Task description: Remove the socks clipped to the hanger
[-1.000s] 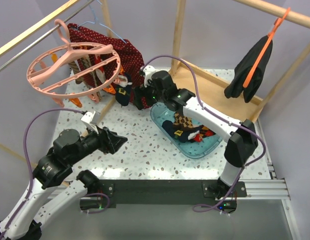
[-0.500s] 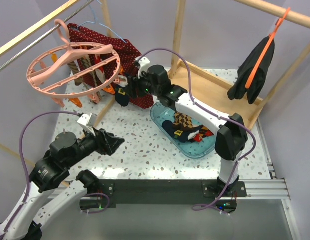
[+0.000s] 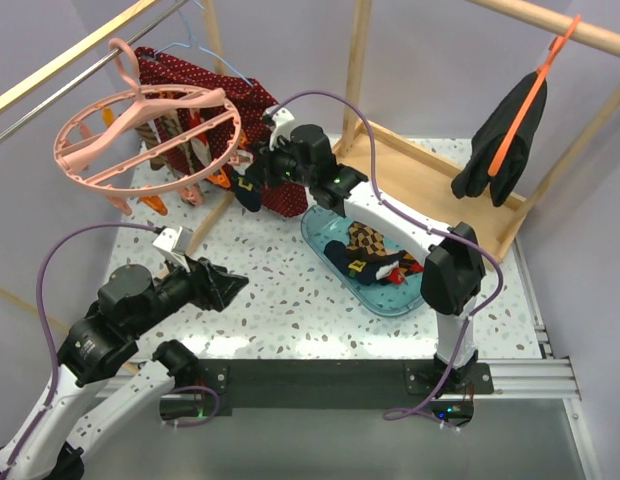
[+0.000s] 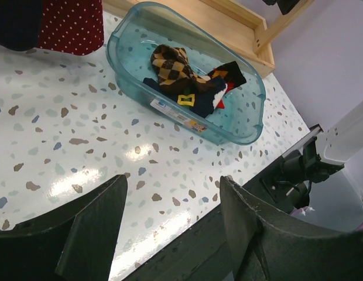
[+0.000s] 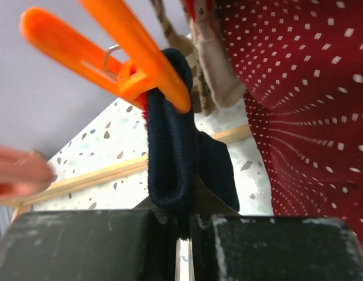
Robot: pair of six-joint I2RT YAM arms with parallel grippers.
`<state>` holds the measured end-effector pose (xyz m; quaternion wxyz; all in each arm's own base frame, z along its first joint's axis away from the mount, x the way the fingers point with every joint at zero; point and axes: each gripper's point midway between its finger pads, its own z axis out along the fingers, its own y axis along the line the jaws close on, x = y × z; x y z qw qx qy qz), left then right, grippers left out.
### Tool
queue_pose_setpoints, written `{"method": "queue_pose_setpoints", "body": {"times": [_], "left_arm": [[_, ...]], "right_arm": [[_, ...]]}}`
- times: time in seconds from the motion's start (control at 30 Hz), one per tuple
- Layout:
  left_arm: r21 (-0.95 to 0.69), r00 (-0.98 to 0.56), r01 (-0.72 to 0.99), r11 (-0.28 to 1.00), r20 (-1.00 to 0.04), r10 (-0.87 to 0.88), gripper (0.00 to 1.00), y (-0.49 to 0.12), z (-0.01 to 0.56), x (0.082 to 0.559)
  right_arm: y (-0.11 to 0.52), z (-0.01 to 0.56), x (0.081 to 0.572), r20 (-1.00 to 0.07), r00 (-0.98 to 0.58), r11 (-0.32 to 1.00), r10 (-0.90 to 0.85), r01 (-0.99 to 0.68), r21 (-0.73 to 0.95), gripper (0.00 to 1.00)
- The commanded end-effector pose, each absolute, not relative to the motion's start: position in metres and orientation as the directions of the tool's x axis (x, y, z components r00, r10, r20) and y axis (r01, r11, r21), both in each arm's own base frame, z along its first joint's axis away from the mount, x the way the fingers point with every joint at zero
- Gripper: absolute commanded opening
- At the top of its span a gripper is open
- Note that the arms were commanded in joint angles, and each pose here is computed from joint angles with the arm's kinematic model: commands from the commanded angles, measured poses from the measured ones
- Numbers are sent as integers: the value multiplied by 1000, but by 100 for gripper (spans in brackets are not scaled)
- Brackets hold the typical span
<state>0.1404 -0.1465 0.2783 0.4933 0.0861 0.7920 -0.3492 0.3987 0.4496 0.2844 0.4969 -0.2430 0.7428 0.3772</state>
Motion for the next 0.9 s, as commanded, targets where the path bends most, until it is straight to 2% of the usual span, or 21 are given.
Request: {"method": "queue_pose_setpoints", "body": {"times": [0.0, 0.2, 0.53, 0.7, 0.87], "left_arm": [[-462, -469, 480, 746, -854, -227, 69, -143, 289, 142], [-457, -490, 447, 769, -845, -217, 69, -146, 271, 153], [-468, -469, 334, 818, -836, -287, 64, -147, 251, 188], [-468, -404, 313, 826, -853, -331, 68, -149, 255, 208], [-466, -402, 267, 843, -850, -342, 69, -152, 246, 225]], "right_arm": [[453, 333, 381, -936, -341, 526, 83, -783, 332, 0], [448, 341, 342, -898, -431, 456, 91, -783, 422, 0], [436, 349, 308, -791, -605, 453, 89, -683, 573, 0], [437, 354, 287, -738, -668, 416, 97, -646, 640, 0], [439, 358, 268, -706, -701, 417, 99, -615, 669, 0]]}}
